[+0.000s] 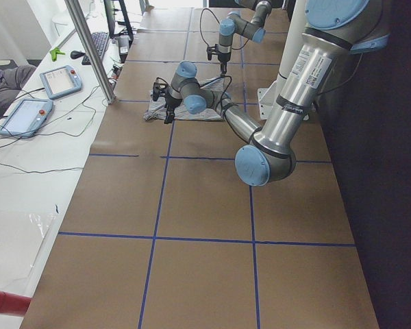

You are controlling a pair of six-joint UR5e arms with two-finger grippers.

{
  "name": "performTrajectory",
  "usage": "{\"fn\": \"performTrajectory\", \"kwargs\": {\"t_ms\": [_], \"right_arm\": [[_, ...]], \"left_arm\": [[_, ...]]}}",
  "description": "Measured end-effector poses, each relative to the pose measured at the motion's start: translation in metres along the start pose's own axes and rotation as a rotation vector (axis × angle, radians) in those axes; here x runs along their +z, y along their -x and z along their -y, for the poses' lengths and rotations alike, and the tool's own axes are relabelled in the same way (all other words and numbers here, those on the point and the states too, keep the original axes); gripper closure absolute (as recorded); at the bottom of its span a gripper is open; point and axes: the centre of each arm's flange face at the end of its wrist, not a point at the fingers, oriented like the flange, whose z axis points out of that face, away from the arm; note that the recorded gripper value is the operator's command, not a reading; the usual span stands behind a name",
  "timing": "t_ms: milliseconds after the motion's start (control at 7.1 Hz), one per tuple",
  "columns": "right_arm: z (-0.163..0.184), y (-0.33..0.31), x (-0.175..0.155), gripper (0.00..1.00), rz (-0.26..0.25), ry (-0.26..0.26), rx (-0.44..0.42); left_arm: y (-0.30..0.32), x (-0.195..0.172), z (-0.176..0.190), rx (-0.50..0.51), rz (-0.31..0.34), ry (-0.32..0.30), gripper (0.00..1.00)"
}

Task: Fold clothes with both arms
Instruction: 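Fold the grasped edge with the right gripper toward the far side of the shirt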

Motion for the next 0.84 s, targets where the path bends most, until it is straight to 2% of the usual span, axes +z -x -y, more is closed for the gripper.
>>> {"fn": "performTrajectory", "kwargs": {"t_ms": [141,282,422,563,704,845], "right_arm": [[-0.005,0.002,0.002,0.00,0.002,0.004,0.023],[-0.001,0.004,0.001,0.00,0.016,-0.022,0.029],[0.014,0.004,-0.004,0.00,0.052,-0.075,0.036],[0.045,0.006,-0.008,0.00,0.085,-0.131,0.054],[0.086,0.015,-0.010,0.00,0.090,-0.177,0.062],[0.131,0.029,-0.011,0.00,0.070,-0.210,0.042]], "left_arm": [[0.000,0.002,0.000,0.000,0.002,0.000,0.00],[-0.001,0.002,0.001,0.000,0.001,-0.001,0.00],[-0.002,0.002,0.001,0.002,-0.001,0.000,0.00],[-0.003,0.001,0.001,0.005,-0.003,0.001,0.00],[-0.004,0.000,0.001,0.006,-0.006,0.001,0.00],[-0.004,-0.001,0.002,0.006,-0.008,0.000,0.00]]}}
